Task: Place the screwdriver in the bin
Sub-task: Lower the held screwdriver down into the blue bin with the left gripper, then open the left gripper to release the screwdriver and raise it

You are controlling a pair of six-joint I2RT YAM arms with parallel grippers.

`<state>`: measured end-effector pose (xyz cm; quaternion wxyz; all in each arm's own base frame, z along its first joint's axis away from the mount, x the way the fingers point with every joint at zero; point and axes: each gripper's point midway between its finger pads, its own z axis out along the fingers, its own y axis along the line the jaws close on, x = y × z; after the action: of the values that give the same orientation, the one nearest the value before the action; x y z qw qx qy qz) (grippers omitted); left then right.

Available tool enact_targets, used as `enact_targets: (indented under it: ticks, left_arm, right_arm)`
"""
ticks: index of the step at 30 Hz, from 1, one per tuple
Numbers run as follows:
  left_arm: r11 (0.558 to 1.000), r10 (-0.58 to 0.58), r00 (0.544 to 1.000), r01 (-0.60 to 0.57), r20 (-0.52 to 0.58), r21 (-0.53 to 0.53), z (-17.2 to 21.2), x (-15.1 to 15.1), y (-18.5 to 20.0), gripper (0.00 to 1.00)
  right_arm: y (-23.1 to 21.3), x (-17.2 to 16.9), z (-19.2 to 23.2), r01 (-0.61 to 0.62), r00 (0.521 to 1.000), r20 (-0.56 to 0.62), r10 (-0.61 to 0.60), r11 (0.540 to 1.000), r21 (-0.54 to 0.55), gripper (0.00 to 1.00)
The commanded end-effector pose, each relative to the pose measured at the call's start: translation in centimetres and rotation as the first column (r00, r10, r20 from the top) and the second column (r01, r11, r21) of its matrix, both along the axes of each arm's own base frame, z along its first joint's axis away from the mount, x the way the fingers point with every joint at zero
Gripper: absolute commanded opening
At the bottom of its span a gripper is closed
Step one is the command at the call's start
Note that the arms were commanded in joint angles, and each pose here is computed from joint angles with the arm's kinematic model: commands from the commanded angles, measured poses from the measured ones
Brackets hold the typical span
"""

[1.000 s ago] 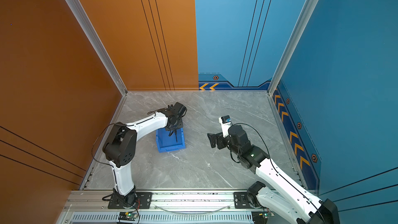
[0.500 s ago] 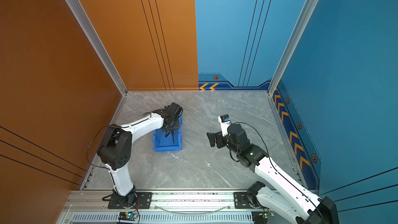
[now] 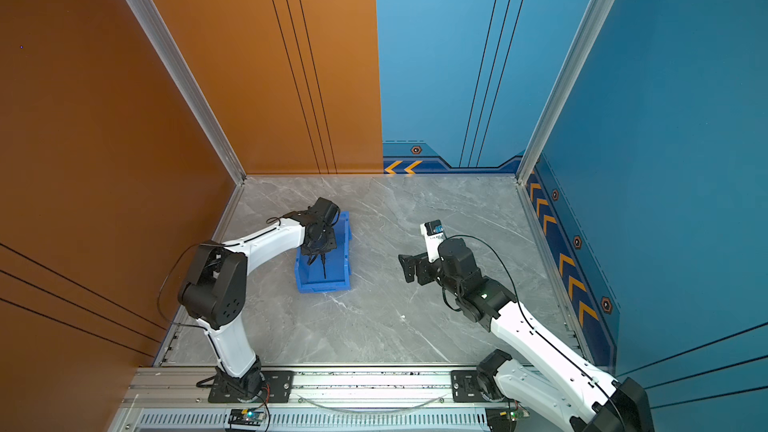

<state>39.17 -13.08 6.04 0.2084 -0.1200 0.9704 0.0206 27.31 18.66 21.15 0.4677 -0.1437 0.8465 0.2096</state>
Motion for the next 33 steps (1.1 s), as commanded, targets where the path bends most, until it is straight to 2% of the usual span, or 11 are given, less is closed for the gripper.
enact_targets:
  ticks: [1,9,14,19,27,33]
  left_arm:
    - [0.998,-0.057,0.998,0.058,-0.011,0.019,-1.6,0.0,-0.6,0.00]
    - [0.996,-0.084,0.996,0.086,-0.038,0.035,-3.5,0.4,-1.2,0.03]
    - [0.995,-0.092,0.995,0.094,-0.048,0.040,-3.9,0.4,-1.2,0.10]
    - [0.994,-0.101,0.994,0.103,-0.044,0.036,-3.6,0.4,-1.4,0.23]
    - [0.992,-0.117,0.993,0.117,-0.022,0.040,-1.4,0.7,-1.6,0.39]
    - [0.991,-0.125,0.992,0.124,0.023,0.047,1.6,0.6,-1.9,0.40]
  right_arm:
    - [0.2,0.6,1.5,0.009,0.999,0.031,-0.010,0.999,0.031,1.00]
    - [0.0,0.5,1.5,0.024,0.999,0.030,-0.025,0.999,0.025,1.00]
    - [0.0,0.6,1.6,0.028,0.999,0.032,-0.029,0.999,0.025,1.00]
    - [-0.4,0.5,1.8,0.040,0.998,0.041,-0.041,0.999,0.022,1.00]
    - [-1.0,0.1,2.5,0.049,0.996,0.067,-0.051,0.998,0.034,1.00]
    - [-1.8,-0.6,3.1,0.054,0.995,0.086,-0.056,0.998,0.030,1.00]
